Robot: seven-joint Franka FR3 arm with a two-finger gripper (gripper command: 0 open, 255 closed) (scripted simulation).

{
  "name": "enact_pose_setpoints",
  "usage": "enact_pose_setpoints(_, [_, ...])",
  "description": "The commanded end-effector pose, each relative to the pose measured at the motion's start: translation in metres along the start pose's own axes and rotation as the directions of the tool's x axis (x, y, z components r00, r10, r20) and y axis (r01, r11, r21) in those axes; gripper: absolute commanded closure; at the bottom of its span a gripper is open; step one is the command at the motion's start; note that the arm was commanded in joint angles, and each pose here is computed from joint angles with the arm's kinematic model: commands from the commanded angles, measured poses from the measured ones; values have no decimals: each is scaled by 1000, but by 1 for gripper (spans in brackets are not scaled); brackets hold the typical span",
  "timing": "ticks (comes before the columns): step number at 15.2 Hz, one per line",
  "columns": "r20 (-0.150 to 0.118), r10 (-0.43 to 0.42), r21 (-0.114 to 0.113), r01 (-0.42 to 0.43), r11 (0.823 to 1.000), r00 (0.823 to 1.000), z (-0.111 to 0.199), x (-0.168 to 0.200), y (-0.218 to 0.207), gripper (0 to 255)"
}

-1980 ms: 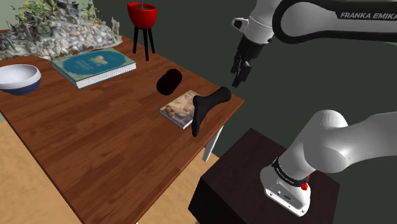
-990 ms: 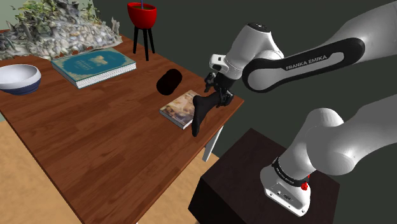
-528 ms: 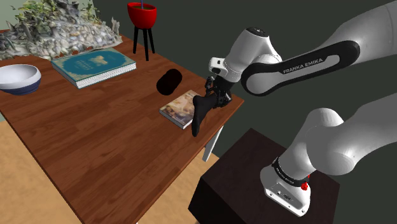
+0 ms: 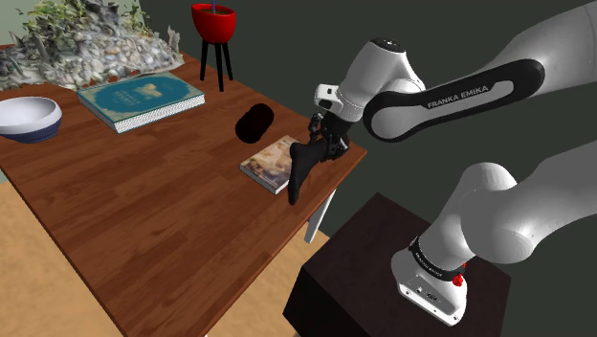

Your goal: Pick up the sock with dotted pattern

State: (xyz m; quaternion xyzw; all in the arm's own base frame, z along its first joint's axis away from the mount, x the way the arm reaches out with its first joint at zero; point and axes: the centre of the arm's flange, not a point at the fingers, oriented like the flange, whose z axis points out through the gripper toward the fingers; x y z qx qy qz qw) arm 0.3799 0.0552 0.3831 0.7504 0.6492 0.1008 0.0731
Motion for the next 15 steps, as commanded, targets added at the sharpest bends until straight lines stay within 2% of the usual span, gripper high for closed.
enact_pose_setpoints(1, [0,0,0,0,1000,1000,-9,0,2,255])
enact_pose_setpoints(13, [0,0,0,0,1000,1000,-70,4,17,255])
enact_pose_setpoints(15, [0,0,0,0,1000,1000,-71,4,17,255])
